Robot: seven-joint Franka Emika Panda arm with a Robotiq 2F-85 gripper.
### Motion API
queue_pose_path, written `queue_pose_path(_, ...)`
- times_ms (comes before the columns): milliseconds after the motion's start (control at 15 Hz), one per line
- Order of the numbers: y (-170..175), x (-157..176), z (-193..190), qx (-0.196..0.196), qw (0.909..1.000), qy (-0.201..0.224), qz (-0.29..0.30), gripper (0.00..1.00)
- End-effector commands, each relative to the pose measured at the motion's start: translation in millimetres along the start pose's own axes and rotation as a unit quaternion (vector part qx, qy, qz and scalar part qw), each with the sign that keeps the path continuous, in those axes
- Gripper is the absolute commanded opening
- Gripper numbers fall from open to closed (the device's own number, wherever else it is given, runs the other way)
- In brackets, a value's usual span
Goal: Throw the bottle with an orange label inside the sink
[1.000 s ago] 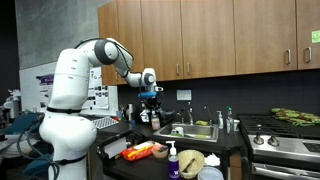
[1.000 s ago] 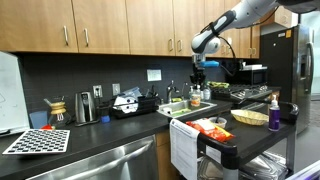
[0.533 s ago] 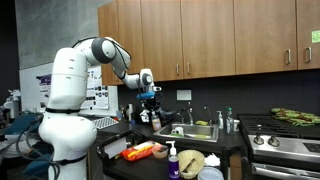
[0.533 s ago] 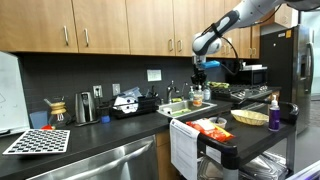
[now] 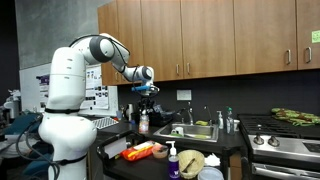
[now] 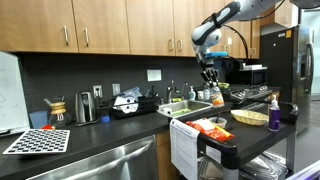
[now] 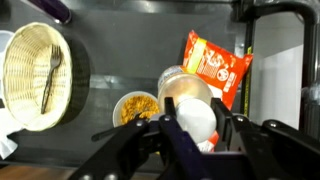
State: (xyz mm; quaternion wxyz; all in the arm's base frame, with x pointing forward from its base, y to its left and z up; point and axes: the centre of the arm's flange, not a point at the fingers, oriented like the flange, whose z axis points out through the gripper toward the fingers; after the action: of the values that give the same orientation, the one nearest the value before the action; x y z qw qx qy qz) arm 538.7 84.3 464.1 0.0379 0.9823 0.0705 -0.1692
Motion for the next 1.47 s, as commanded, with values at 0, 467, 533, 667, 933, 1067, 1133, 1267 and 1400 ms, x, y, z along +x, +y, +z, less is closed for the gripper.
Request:
queue_pose_path(0,3.8,-3.6,-16.5,0.026,0.998,-0.058,0.008,0.14)
queue_pose_path(467,7.2,48.9,-43.5,0.039,0.9941,0.099,0.02,0.14)
queue_pose_path(533,3.5,59.5,-60.4,0.029,0.9904,0.133,0.022,0.14)
queue_pose_path(667,-8.7,78.5,-115.7,0.005,0.9811,0.193,0.01,0.14)
queue_pose_path(933,-35.7,73.4,-208.4,-0.044,0.9525,0.3,-0.032,0.69)
queue_pose_path(1067,-52.1,77.7,-252.2,-0.05,0.9313,0.359,-0.038,0.82)
queue_pose_path(1133,-59.4,83.2,-269.9,-0.053,0.9192,0.388,-0.044,0.88)
queue_pose_path(1267,-72.4,106.0,-286.3,-0.046,0.8917,0.448,-0.042,0.99)
queue_pose_path(1400,-80.8,118.0,-267.8,-0.036,0.8618,0.504,-0.039,1.0)
